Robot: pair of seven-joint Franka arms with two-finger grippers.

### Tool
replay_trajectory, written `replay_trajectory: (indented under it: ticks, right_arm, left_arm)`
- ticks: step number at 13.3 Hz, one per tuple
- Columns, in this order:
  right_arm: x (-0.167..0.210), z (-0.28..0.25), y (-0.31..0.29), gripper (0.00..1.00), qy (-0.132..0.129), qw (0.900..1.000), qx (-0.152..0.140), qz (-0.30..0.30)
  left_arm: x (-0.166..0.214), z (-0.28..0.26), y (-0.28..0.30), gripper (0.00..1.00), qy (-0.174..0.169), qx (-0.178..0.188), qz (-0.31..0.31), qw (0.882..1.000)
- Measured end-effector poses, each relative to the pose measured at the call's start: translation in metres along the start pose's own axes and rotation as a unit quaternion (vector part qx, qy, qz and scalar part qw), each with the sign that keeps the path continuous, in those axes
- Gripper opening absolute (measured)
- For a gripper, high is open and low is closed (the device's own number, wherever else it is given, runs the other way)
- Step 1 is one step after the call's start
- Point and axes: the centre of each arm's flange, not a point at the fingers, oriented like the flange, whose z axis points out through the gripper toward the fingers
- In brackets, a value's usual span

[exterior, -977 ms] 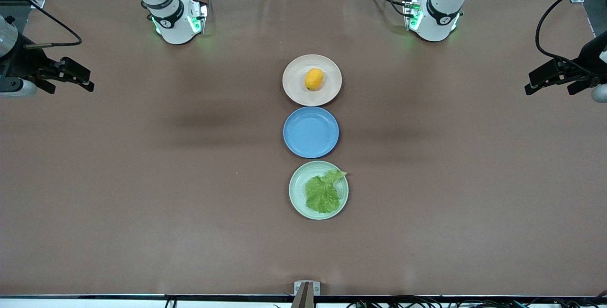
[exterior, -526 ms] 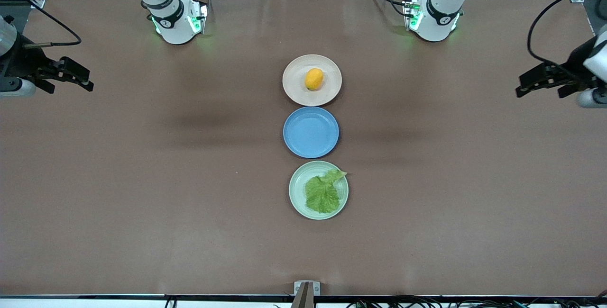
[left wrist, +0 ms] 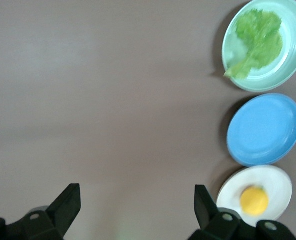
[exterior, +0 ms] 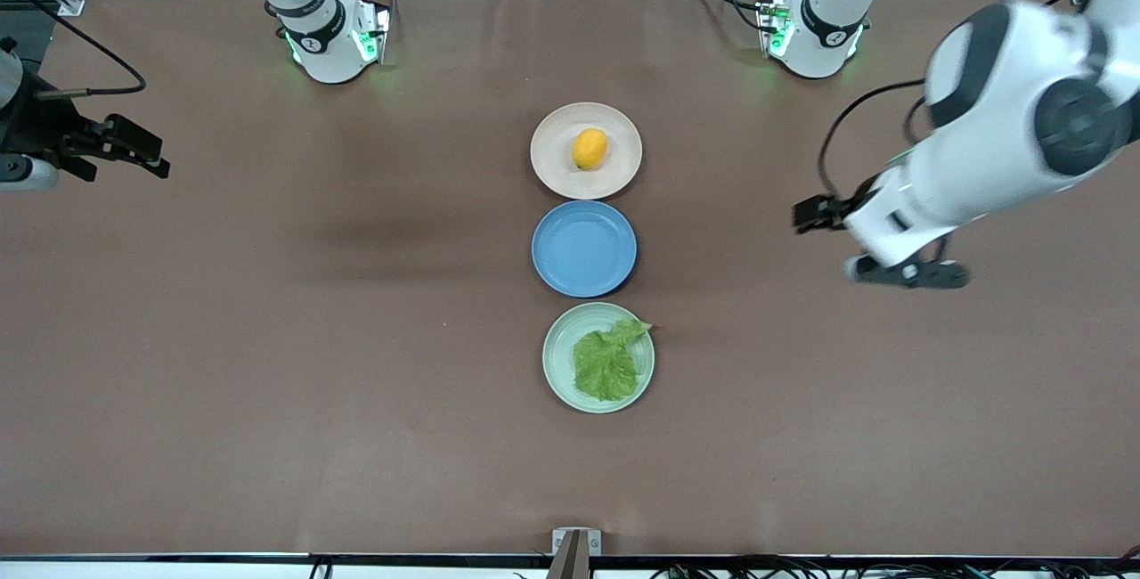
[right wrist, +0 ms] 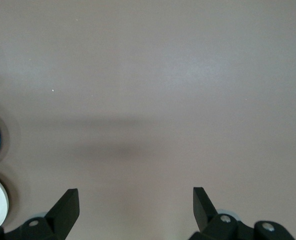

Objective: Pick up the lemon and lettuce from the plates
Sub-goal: 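Reach the left gripper toward the lettuce while the right gripper reaches the lemon, then grasp the lettuce leaf with the left gripper while the right gripper grasps the lemon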

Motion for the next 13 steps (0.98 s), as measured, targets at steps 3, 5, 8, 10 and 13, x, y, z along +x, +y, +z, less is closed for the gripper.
replay_trajectory:
  ticks: [3, 5, 8, 10, 13]
  right_arm:
    - [0.032, 0.039, 0.007, 1.00, -0.020, 1.000, -0.002, 0.003]
    - [0.056, 0.079, 0.008, 1.00, -0.044, 0.999, -0.002, 0.001]
    - [0.069, 0.110, -0.019, 1.00, -0.071, 0.997, 0.009, 0.033]
    - [0.059, 0.111, -0.079, 1.00, -0.081, 0.994, 0.008, 0.070]
    - [0.017, 0.119, -0.199, 1.00, -0.079, 0.990, 0.001, 0.114]
  left_arm:
    - [0.028, 0.074, 0.053, 1.00, 0.018, -0.006, -0.008, 1.000]
    - [0.043, 0.119, 0.080, 1.00, 0.036, -0.014, -0.017, 0.999]
    - [0.051, 0.180, 0.117, 1.00, 0.053, -0.024, -0.032, 0.998]
    - [0.054, 0.212, 0.141, 1.00, 0.067, -0.033, -0.045, 0.996]
    - [0.069, 0.239, 0.163, 1.00, 0.099, -0.057, -0.072, 0.991]
